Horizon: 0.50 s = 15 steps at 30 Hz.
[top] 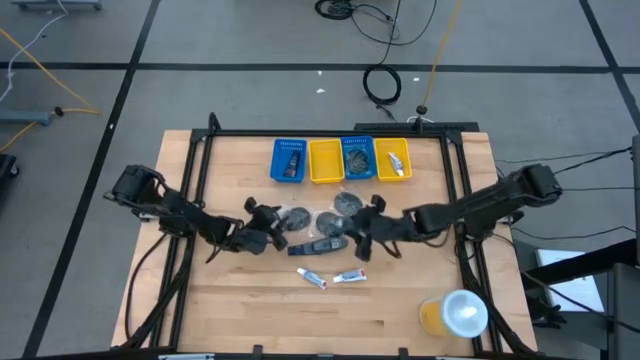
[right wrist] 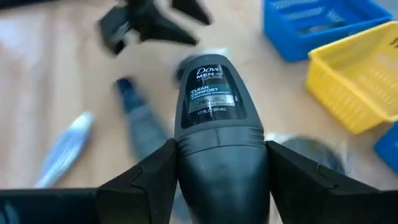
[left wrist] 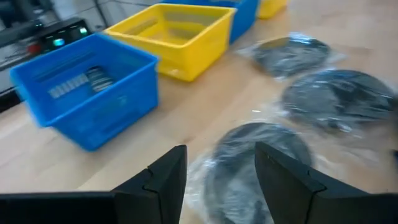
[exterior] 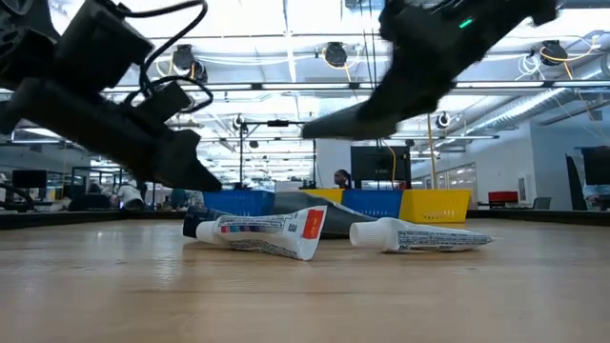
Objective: Pick & Place Travel size toiletries
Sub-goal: Put the black deodorant into the left yellow bin
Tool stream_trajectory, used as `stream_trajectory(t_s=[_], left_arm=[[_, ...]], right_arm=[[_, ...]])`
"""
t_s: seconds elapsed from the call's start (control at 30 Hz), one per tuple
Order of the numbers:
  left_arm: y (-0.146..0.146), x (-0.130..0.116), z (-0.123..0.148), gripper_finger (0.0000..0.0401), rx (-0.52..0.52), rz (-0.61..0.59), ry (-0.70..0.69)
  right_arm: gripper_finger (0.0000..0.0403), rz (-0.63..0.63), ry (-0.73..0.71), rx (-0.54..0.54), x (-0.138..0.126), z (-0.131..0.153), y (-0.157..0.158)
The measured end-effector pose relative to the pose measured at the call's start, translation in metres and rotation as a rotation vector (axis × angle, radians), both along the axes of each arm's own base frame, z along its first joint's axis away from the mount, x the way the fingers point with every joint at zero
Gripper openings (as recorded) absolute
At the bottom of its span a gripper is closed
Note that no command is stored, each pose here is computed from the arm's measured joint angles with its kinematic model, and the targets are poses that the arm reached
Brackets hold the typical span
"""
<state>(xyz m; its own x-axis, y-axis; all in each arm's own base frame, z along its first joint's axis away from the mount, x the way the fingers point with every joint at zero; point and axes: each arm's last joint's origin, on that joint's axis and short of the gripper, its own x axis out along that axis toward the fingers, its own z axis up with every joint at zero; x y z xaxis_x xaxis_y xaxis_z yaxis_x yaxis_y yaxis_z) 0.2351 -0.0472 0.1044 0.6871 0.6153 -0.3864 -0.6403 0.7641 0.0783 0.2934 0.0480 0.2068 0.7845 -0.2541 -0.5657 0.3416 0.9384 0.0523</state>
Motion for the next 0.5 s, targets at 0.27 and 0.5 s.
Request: stream_trajectory(t_s=[0.27, 0.5], left_arm=[[0.008, -0.004, -0.005, 0.0186, -0.023, 0.070, -0.019], [0.008, -0.004, -0.005, 0.0186, -0.025, 0.071, -0.022]], right_arm=[[0.0205, -0.286, -0.198, 0.036, 0.030, -0.011, -0.075], [0.0205, -0.447, -0.235, 0.046, 0.054, -0.013, -0.120]])
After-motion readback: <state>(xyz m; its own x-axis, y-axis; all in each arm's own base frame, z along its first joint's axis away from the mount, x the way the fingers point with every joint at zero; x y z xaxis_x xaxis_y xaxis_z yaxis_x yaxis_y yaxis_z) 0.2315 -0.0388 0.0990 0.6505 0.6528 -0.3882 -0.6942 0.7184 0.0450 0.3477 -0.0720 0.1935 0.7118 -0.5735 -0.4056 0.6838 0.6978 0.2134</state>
